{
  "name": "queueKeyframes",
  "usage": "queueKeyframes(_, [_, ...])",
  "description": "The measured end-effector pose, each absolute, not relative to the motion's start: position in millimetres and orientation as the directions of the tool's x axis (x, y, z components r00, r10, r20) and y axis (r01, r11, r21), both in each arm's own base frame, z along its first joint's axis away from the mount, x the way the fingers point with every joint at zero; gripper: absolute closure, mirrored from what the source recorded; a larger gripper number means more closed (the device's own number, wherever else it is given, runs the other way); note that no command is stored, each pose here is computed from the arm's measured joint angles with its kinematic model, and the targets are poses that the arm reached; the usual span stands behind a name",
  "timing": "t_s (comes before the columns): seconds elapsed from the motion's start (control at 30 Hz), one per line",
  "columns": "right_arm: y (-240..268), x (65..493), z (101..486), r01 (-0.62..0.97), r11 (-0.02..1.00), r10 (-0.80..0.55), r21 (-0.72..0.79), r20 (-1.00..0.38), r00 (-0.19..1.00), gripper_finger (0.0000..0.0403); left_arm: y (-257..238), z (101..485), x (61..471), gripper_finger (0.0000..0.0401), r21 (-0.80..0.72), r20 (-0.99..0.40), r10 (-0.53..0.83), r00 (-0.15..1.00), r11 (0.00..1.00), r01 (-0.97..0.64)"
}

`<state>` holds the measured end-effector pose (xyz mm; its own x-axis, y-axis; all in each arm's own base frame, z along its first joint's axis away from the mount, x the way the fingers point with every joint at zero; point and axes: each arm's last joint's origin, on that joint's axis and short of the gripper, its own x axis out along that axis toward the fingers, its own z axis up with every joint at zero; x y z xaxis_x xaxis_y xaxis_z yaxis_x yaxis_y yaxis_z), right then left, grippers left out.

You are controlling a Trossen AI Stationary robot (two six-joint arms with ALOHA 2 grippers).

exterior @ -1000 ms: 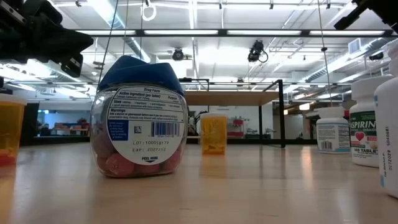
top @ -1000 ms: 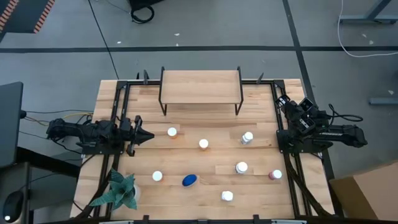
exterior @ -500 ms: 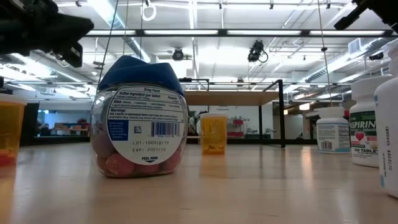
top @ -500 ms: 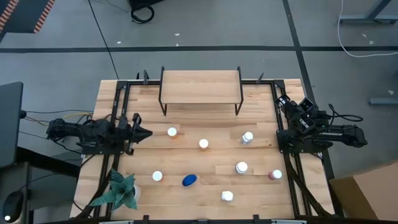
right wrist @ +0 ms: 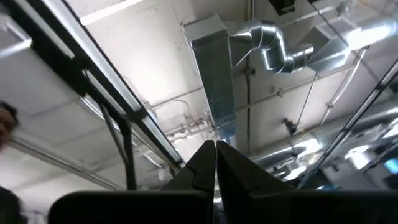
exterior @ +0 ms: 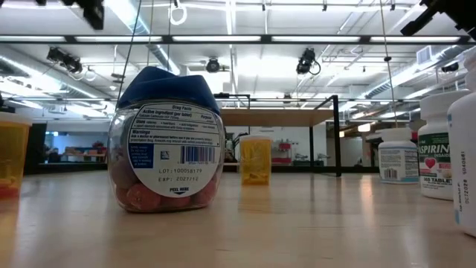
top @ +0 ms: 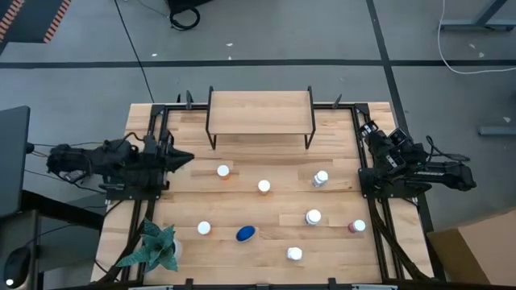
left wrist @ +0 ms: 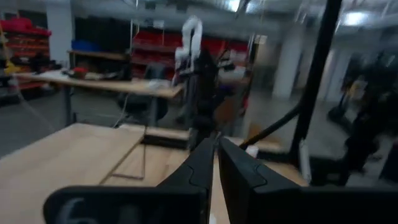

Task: Pick and place medicine bottles onto shelf by color
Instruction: Put the top white and blue medicine bottle on the shelf

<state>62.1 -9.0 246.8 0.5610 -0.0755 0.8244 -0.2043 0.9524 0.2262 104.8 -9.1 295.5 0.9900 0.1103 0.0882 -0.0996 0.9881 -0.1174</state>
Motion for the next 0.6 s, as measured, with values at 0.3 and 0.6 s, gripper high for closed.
queueKeyframes(0.3, [-15.1,61.4,250.7,-0.014,0.940,-0.284,0.341,0.803,0.524,0.0381,-12.4,394.0,128.4,0.0362,-0.305,0.175,0.130,0.976,0.950,-0.072])
queueKeyframes(0.6, [-19.0,107.2,324.6,0.145,0.900,-0.245,0.411,0.201,0.948,0.0381,-11.7,468.4,123.9,0.0371,-0.348,0.328,0.137,0.935,0.937,-0.015])
